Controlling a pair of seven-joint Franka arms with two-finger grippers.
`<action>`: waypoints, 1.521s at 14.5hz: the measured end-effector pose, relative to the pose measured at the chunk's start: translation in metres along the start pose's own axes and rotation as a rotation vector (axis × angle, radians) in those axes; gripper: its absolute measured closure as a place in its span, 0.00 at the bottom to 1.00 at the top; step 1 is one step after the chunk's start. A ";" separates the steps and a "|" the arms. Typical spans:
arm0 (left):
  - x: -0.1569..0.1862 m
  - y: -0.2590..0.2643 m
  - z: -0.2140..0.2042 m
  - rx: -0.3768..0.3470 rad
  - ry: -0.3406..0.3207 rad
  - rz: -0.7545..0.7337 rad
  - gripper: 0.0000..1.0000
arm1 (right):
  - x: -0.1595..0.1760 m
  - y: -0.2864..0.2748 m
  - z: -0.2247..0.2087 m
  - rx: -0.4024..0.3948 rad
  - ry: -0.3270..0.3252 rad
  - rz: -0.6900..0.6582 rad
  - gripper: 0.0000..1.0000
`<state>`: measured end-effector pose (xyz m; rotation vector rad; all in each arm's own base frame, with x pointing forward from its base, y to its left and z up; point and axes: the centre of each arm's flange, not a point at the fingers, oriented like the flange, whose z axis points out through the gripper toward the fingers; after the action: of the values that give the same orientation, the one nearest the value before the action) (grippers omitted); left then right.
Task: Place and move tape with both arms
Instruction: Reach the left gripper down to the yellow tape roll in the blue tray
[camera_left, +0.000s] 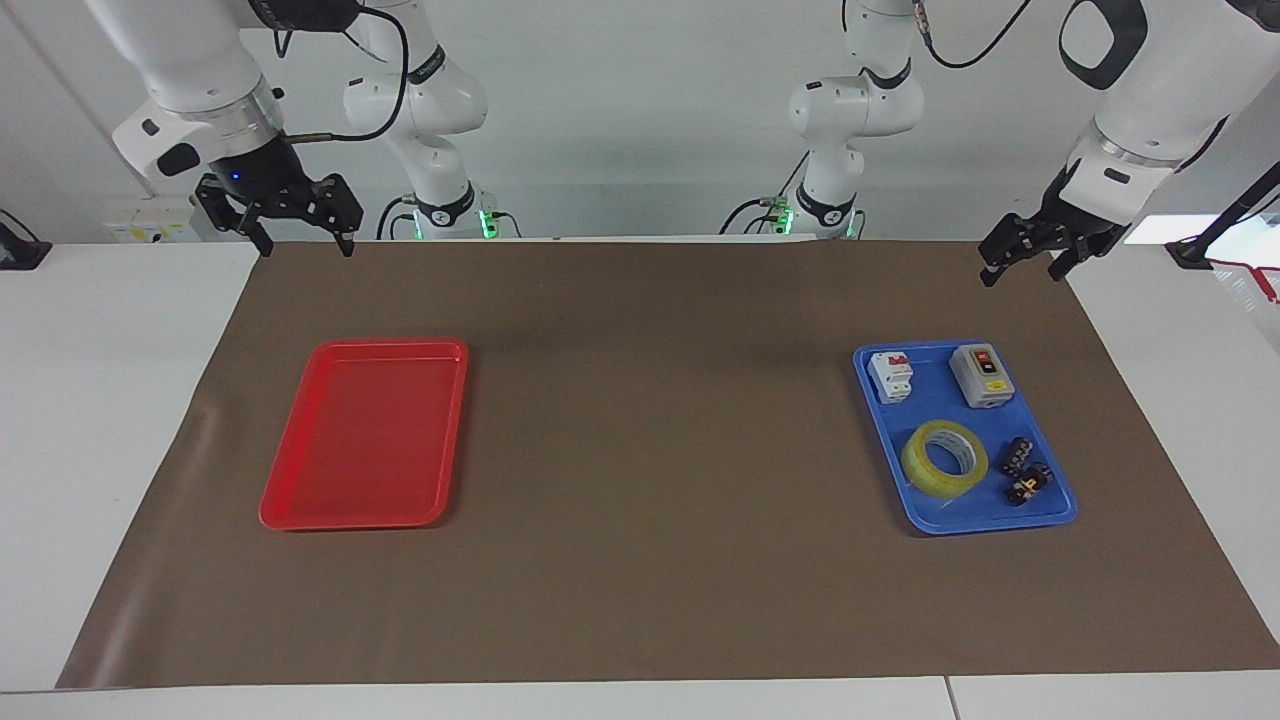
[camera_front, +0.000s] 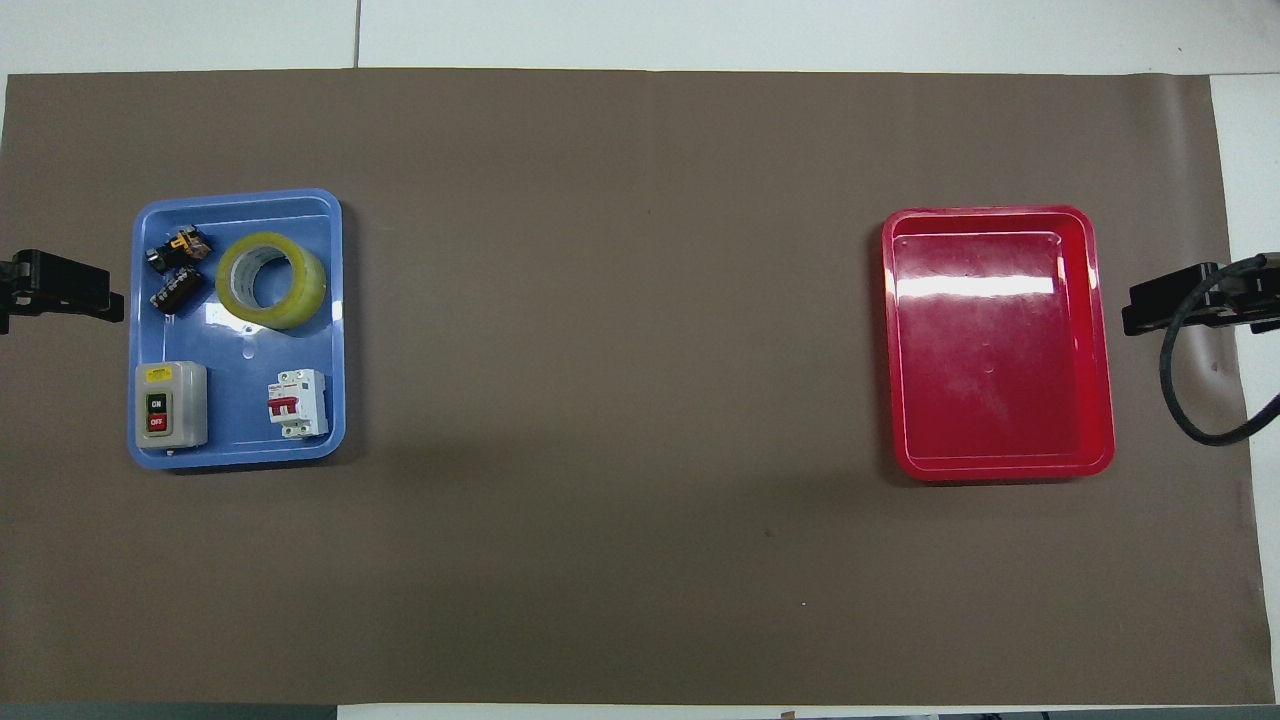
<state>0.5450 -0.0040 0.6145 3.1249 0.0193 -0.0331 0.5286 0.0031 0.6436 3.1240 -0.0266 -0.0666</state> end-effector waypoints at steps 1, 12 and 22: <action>0.000 0.000 0.000 0.000 0.000 0.001 0.00 | 0.000 0.000 0.000 0.000 0.000 0.000 0.00; 0.006 0.001 0.001 0.000 0.034 0.003 0.00 | 0.000 0.000 0.000 0.000 0.000 0.000 0.00; 0.086 -0.005 0.123 0.002 0.082 0.009 0.00 | 0.000 0.000 0.000 0.000 0.000 0.001 0.00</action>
<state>0.6288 0.0002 0.4896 3.1264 0.0066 0.0948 0.5286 0.0027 0.6436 3.1240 -0.0278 -0.0666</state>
